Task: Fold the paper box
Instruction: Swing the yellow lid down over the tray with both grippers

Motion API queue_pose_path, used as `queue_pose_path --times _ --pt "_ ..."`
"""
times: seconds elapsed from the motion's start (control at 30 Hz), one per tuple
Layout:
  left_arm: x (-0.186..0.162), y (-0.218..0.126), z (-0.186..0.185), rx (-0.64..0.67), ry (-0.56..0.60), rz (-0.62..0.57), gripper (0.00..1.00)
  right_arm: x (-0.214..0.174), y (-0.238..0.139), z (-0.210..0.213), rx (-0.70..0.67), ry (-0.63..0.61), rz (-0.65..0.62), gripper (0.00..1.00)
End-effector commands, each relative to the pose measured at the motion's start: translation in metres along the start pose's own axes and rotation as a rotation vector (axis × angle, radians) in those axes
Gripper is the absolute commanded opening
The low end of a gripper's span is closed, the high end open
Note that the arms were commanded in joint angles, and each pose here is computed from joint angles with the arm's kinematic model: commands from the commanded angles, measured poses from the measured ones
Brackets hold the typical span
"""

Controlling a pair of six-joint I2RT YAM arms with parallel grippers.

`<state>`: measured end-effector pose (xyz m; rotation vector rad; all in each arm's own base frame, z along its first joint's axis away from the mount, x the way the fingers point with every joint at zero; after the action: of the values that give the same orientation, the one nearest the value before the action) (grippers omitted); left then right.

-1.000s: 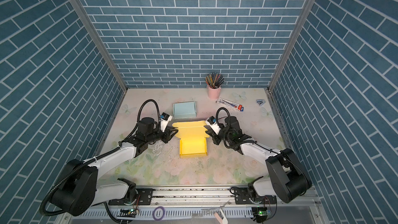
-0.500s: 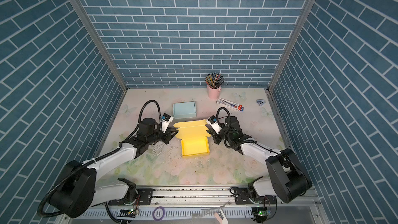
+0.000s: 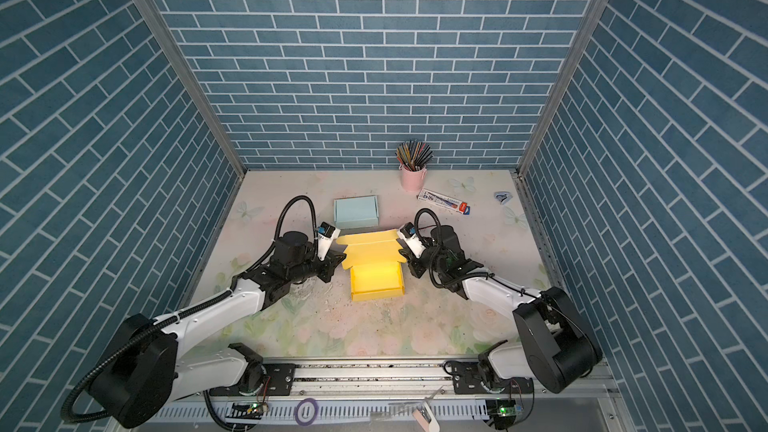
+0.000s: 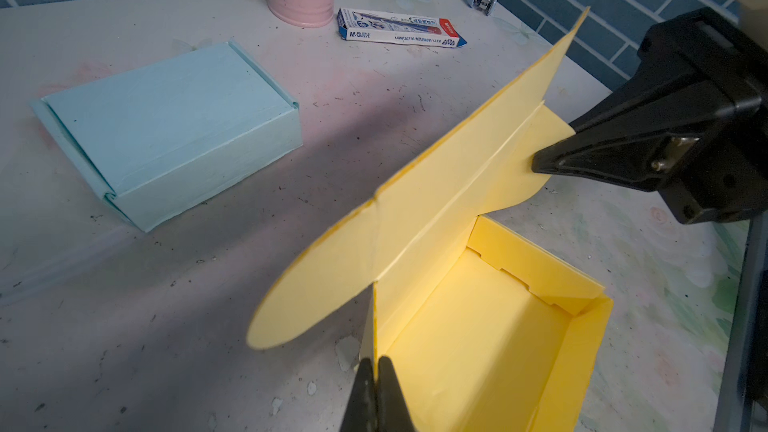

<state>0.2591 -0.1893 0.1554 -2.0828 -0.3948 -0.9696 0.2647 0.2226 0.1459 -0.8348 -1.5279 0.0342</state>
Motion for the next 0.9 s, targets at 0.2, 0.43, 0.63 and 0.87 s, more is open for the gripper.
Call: queue_pose_path --times 0.2,0.43,0.63,0.87 --pt "0.043 -0.004 -0.015 0.086 -0.056 -0.175 0.0 0.028 0.008 0.013 -0.044 -0.019 -0.016 0.1" --pt "0.045 0.0 -0.018 0.117 -0.05 -0.206 0.0 0.041 0.018 0.004 -0.072 0.145 -0.029 0.13" --pt "0.039 0.014 -0.02 0.149 -0.055 -0.224 0.0 0.037 0.033 -0.013 -0.2 0.235 0.046 0.12" --pt "0.034 0.032 -0.022 0.174 -0.056 -0.255 0.0 0.039 0.046 -0.005 -0.219 0.167 0.089 0.13"
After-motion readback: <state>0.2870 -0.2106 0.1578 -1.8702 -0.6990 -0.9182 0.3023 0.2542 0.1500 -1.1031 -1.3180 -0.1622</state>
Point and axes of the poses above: each gripper's point midway between its finger pads, its own y axis out along the fingers, its own z axis along the line the jaws close on, x = y × z, the point moved 5 cm from there along -y, back along the fingers, and after that the axes turned 12 degrees about -y, right-handed, at the moved point
